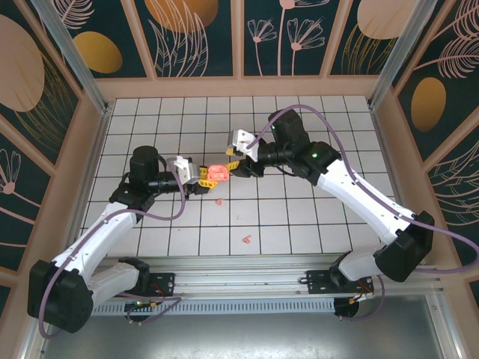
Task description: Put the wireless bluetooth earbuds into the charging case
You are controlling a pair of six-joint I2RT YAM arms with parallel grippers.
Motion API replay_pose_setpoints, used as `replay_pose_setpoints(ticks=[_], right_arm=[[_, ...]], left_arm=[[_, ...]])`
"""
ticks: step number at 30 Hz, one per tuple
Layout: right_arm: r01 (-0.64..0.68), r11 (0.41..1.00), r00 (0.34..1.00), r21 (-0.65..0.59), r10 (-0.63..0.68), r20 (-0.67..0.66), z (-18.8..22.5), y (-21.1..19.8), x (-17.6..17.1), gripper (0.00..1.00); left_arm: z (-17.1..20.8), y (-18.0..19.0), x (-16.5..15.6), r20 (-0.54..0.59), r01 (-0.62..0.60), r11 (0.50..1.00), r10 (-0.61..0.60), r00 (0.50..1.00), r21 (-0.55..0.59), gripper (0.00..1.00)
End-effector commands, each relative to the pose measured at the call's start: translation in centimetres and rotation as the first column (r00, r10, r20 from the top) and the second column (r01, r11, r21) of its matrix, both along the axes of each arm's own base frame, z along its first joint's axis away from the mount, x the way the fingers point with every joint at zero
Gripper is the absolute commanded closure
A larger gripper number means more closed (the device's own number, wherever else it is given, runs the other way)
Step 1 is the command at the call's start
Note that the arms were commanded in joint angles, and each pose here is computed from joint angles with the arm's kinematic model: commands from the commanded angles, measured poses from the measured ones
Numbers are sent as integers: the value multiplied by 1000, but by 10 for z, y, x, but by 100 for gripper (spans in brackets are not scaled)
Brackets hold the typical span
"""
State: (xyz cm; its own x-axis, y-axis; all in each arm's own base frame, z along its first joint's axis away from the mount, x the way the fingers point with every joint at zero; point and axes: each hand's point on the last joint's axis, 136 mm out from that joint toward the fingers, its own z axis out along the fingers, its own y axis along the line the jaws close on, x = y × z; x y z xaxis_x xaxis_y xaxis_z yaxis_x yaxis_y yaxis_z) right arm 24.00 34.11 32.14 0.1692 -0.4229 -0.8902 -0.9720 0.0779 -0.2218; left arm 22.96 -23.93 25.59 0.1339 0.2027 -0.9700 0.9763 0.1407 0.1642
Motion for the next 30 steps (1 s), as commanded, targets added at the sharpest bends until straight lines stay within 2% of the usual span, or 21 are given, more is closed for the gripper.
replay_pose_setpoints(ticks=[1,5,9,12,14,16,18,21,24,27,30], right_arm=[[5,996,1000,93,-5,2,25,-7,-7,59],[39,990,999,138,-35,-37,31,-16,-10,59],[174,975,972,139,-147,-181,25,-27,-5,58],[326,943,890,70,-282,-357,4,-38,2,59],[364,931,833,-1,-326,-447,-17,-43,-4,59],[384,919,789,-88,-376,-486,-43,-48,-14,59],[367,914,789,-176,-405,-461,-69,-52,-28,59],[240,930,864,-278,-335,-377,-102,-54,-57,58],[66,932,945,-356,-173,-278,-129,-61,-82,58],[-91,885,985,-457,13,-171,-155,-70,-98,56],[-177,806,984,-565,151,-92,-184,-77,-103,55]], left_arm=[[7,-4,-5,1,32,997,-32,999,-64,89],[8,-5,-1,-46,11,993,-17,999,-120,89],[3,-2,6,-115,-60,983,41,993,-172,89],[-3,1,10,-162,-112,973,80,983,-200,90],[-9,3,11,-206,-143,965,97,974,-221,90],[-14,4,13,-246,-171,956,110,963,-240,91],[-17,5,14,-278,-193,949,121,953,-249,91],[-19,8,17,-302,-227,939,144,942,-258,91],[-20,10,19,-316,-250,932,162,935,-262,91],[-20,12,18,-320,-262,928,172,932,-263,91],[-21,13,19,-322,-277,925,187,928,-260,91]])
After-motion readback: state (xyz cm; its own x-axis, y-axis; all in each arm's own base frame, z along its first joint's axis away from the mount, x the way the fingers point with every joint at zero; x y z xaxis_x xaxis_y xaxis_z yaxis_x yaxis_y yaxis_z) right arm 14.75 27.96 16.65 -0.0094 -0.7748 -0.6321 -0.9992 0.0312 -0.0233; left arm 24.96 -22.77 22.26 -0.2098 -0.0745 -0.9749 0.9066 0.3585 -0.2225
